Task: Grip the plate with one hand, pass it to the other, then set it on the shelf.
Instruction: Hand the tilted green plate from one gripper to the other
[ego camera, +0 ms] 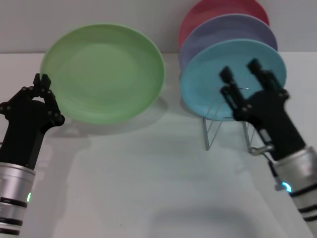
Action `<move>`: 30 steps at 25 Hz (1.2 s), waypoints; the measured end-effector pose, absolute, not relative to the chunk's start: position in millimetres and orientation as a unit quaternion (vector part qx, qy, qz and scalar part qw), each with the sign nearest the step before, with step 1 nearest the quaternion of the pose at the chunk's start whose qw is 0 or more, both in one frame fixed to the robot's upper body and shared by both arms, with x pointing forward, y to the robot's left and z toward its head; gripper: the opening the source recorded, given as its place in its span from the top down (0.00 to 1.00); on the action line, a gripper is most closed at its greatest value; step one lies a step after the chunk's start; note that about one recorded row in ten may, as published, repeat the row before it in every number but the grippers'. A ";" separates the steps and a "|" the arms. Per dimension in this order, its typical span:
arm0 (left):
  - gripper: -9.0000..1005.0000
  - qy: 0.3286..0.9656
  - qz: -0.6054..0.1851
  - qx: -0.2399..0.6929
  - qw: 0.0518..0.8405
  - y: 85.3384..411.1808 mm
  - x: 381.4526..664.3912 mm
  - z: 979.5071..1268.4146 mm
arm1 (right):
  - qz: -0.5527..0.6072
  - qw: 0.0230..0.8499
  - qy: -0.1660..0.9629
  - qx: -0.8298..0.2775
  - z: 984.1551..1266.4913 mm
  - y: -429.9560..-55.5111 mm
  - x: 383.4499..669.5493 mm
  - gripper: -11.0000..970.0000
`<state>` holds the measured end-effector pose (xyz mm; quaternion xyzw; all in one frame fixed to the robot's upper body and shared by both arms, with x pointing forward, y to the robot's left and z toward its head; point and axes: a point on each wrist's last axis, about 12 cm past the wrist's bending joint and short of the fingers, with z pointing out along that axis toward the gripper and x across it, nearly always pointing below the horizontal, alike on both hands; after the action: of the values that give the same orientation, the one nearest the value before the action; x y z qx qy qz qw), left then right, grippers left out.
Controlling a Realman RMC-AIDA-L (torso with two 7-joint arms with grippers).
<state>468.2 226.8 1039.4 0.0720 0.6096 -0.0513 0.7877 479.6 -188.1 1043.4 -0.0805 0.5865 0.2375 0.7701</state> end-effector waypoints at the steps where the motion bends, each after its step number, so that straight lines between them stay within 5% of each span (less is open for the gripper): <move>1: 0.93 0.611 -0.049 0.070 0.787 225.7 469.5 1039.2 | 0.241 0.766 0.589 -0.086 1043.5 -185.2 481.8 0.31; 30: 0.93 0.611 -0.029 0.083 0.787 217.0 463.9 1036.4 | 0.276 0.688 0.649 -0.171 1041.1 -135.1 513.3 0.31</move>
<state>463.9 217.0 1036.4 0.0827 0.6111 -0.0286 0.7867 513.3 -135.1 1041.1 -0.1706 0.6494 0.2758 0.6878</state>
